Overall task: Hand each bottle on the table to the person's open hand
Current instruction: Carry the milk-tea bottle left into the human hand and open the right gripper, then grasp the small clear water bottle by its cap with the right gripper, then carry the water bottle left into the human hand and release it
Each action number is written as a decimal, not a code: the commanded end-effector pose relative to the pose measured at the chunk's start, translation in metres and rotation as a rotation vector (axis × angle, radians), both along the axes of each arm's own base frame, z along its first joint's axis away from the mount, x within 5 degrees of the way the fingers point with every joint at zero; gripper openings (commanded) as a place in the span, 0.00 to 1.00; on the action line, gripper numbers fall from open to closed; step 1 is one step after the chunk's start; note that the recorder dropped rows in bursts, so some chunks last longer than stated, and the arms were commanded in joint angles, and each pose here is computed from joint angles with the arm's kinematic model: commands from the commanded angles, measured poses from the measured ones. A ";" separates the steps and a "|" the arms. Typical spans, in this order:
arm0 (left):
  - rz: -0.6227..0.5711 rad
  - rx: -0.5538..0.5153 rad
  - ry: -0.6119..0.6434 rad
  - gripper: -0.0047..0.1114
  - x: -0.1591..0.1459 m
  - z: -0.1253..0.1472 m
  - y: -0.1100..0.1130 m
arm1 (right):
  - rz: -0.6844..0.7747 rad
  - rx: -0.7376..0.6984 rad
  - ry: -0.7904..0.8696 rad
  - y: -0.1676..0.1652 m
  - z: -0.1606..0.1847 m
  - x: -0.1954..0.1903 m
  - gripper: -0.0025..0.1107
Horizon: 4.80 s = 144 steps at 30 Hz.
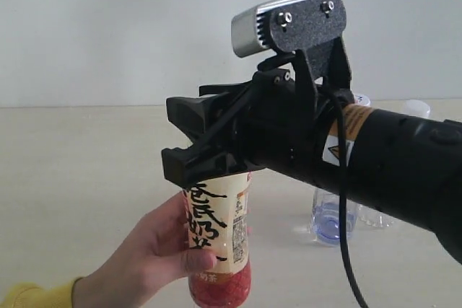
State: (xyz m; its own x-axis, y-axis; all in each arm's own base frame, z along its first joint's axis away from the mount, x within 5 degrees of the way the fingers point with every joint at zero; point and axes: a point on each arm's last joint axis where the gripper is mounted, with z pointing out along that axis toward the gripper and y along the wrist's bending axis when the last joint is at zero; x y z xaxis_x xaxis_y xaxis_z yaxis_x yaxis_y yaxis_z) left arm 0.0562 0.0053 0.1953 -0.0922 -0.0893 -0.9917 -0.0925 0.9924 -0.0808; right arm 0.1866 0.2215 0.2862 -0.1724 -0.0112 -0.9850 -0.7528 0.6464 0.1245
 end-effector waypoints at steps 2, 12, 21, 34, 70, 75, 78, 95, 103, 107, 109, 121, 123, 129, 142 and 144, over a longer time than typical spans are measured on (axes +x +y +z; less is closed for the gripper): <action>0.003 0.007 -0.008 0.08 0.000 0.002 0.000 | 0.011 0.021 -0.016 0.002 0.004 0.000 0.14; 0.003 0.007 -0.008 0.08 0.000 0.002 0.000 | -0.199 -0.009 -0.073 -0.040 0.026 0.015 0.65; 0.003 0.007 -0.008 0.08 0.000 0.002 0.000 | -0.466 -0.048 -0.200 -0.137 0.079 0.000 0.65; 0.003 0.007 -0.008 0.08 0.000 0.002 0.000 | -0.743 -0.164 0.087 -0.182 -0.014 0.055 0.65; 0.003 0.007 -0.008 0.08 0.000 0.002 0.000 | -0.711 -0.167 0.223 -0.173 -0.058 0.081 0.44; 0.003 0.007 -0.008 0.08 0.000 0.002 0.000 | -0.709 -0.174 0.224 -0.173 -0.058 0.081 0.21; 0.003 0.007 -0.008 0.08 0.000 0.002 0.000 | -0.698 -0.209 0.202 -0.173 -0.058 0.081 0.02; 0.003 0.007 -0.008 0.08 0.000 0.002 0.000 | -0.604 -0.195 0.235 -0.178 0.003 0.009 0.02; 0.003 0.007 -0.008 0.08 0.000 0.002 0.000 | -0.638 -0.253 0.288 -0.192 0.018 -0.041 0.02; 0.003 0.007 -0.008 0.08 0.000 0.002 0.000 | -0.650 -0.278 0.319 -0.197 0.021 -0.063 0.02; 0.003 0.007 -0.008 0.08 0.000 0.002 0.000 | -0.592 -0.254 0.316 -0.192 0.023 -0.071 0.02; 0.003 0.007 -0.008 0.08 0.000 0.002 0.000 | -0.232 -0.160 0.286 -0.131 0.017 -0.047 0.02; 0.003 0.007 -0.008 0.08 0.000 0.002 0.000 | -0.168 -0.171 0.270 -0.111 0.011 -0.040 0.02; 0.003 0.007 -0.008 0.08 0.000 0.002 0.000 | -0.091 -0.144 0.138 -0.054 0.000 -0.030 0.02; 0.003 0.007 -0.008 0.08 0.000 0.002 0.000 | -0.047 -0.186 0.028 -0.013 0.000 -0.015 0.09; 0.003 0.007 -0.008 0.08 0.000 0.002 0.000 | -0.037 -0.207 -0.018 -0.014 0.004 -0.016 0.25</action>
State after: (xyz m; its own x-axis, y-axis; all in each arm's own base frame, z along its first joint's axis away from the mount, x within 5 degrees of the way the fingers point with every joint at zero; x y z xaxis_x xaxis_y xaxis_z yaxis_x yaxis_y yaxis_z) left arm 0.0562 0.0053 0.1953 -0.0922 -0.0893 -0.9917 -0.0925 0.9924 -0.0808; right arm 0.1721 0.2063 0.2823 -0.2269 -0.1910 -0.9550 -0.7143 0.6992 0.0299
